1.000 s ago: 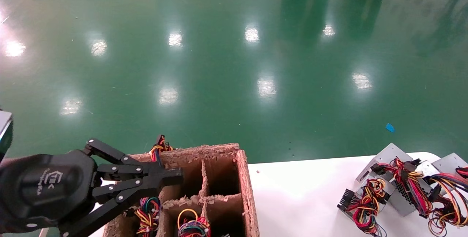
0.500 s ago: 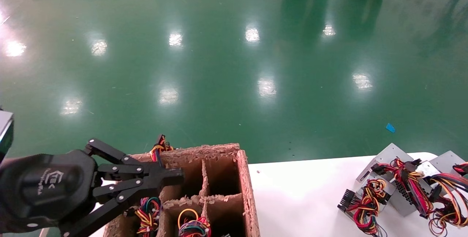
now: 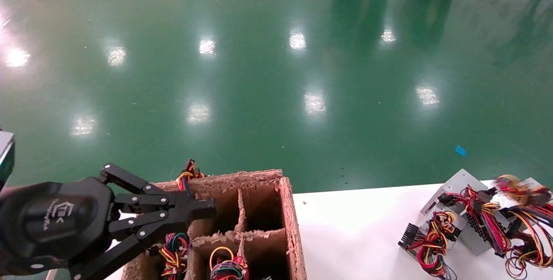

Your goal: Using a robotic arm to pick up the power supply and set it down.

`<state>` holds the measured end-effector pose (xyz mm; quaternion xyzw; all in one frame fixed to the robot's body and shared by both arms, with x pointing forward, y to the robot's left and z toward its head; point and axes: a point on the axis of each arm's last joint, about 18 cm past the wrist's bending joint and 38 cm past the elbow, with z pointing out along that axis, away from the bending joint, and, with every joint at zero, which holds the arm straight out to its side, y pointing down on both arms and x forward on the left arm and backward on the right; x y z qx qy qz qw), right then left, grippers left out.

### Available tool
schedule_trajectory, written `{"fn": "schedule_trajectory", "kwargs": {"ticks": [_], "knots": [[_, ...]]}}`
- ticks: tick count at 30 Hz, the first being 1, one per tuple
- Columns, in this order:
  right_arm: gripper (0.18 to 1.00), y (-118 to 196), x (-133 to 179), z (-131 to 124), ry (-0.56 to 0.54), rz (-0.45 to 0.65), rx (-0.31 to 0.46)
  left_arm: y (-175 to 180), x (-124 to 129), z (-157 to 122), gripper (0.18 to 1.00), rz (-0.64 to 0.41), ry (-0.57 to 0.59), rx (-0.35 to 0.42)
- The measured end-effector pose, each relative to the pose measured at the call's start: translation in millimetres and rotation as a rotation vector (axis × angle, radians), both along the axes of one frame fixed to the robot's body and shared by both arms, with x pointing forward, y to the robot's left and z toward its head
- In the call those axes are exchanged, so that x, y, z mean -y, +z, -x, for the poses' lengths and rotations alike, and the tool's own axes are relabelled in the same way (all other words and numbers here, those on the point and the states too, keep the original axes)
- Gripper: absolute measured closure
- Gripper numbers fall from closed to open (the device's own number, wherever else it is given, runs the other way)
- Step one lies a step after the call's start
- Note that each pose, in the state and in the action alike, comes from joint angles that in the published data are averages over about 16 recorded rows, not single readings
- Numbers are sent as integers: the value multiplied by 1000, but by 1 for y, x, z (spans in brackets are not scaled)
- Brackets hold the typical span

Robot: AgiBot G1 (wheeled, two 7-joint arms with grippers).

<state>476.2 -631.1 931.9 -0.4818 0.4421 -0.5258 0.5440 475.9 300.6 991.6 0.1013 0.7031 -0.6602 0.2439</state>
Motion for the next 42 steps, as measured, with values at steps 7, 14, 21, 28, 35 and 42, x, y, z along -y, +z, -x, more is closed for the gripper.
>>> {"fn": "schedule_trajectory", "kwargs": {"ticks": [7, 14, 21, 28, 35, 42], "knots": [[225, 8, -15, -4, 20, 48, 36, 0, 0, 0, 993, 0, 0, 0], [190, 11, -41, -13, 97, 71, 63, 0, 0, 0, 993, 0, 0, 0], [179, 16, -77, -23, 230, 88, 86, 0, 0, 0, 993, 0, 0, 0], [179, 22, -117, -31, 376, 113, 109, 0, 0, 0, 992, 0, 0, 0], [179, 29, -156, -35, 522, 148, 132, 0, 0, 0, 975, 0, 0, 0], [179, 36, -195, -35, 668, 193, 153, 0, 0, 0, 921, 0, 0, 0]]}}
